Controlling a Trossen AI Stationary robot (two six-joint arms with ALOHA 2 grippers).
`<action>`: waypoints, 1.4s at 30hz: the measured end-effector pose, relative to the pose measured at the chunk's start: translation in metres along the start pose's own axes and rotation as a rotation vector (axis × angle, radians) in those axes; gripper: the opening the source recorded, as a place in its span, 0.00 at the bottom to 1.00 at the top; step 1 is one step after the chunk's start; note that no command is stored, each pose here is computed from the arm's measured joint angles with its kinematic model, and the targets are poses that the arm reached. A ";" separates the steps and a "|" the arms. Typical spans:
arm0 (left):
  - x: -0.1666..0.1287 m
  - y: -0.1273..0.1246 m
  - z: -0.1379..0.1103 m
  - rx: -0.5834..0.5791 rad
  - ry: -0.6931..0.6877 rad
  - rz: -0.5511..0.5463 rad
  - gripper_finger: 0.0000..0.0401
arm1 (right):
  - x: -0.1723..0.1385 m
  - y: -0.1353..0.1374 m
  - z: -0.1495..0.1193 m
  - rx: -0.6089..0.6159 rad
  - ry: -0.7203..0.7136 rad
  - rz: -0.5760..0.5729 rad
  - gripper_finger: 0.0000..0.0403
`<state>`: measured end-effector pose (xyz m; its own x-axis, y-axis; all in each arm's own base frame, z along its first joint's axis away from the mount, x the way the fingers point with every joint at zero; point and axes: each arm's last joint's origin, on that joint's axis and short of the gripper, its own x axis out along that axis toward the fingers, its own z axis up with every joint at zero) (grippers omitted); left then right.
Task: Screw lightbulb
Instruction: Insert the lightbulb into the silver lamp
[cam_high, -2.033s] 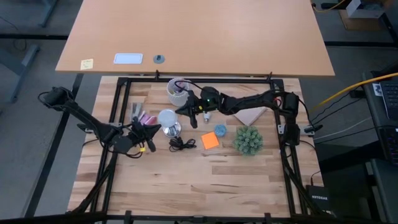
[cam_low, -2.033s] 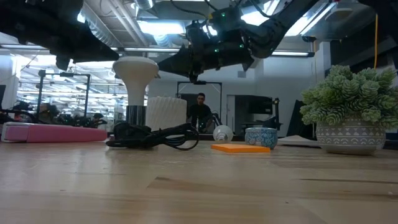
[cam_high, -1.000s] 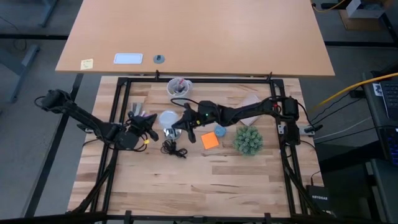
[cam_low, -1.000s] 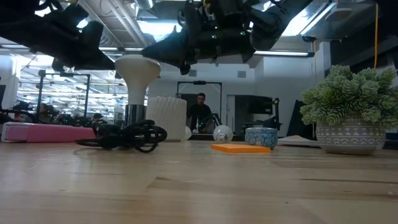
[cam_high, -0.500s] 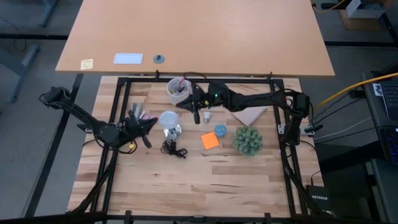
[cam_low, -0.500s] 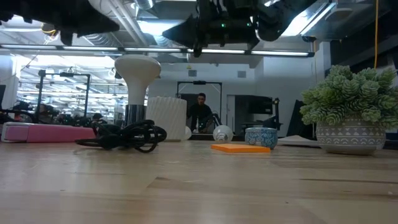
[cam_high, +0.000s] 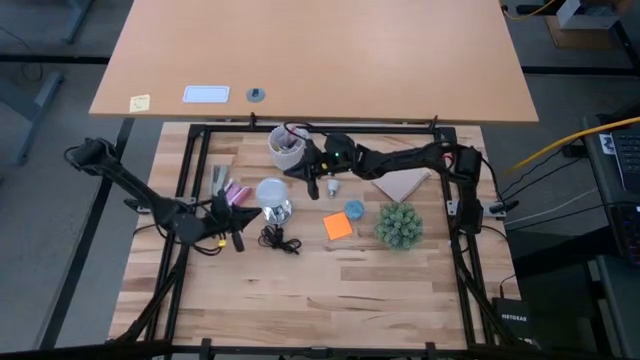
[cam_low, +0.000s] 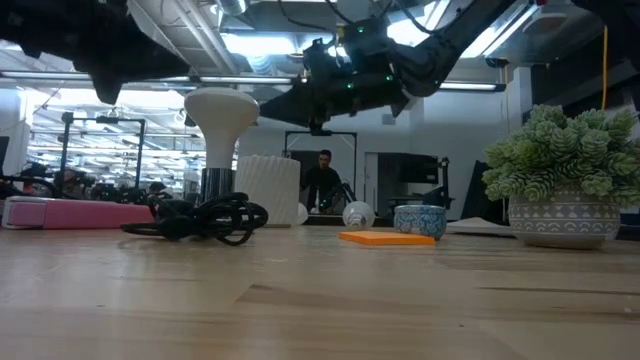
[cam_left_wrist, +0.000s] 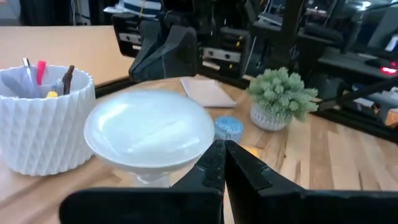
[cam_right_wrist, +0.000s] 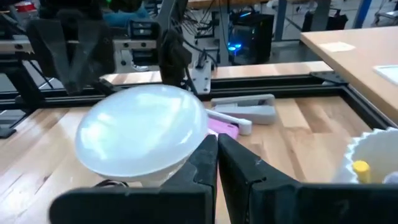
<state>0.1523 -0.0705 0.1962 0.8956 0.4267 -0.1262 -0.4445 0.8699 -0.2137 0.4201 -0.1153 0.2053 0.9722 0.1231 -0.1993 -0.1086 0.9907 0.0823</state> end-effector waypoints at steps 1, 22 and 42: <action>0.001 0.000 -0.001 0.004 0.004 0.003 0.00 | 0.001 0.001 0.000 -0.001 -0.001 0.003 0.05; 0.015 0.008 -0.011 0.037 0.021 0.141 0.00 | 0.012 0.029 -0.005 0.025 0.037 0.053 0.05; 0.008 0.013 -0.018 0.057 -0.015 0.278 0.00 | 0.013 0.038 -0.007 0.101 0.079 0.174 0.05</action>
<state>0.1535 -0.0598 0.1744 0.7396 0.6542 -0.1582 -0.6719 0.7312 -0.1180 0.4267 -0.0753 0.1988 0.9206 0.3003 -0.2495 -0.2484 0.9435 0.2191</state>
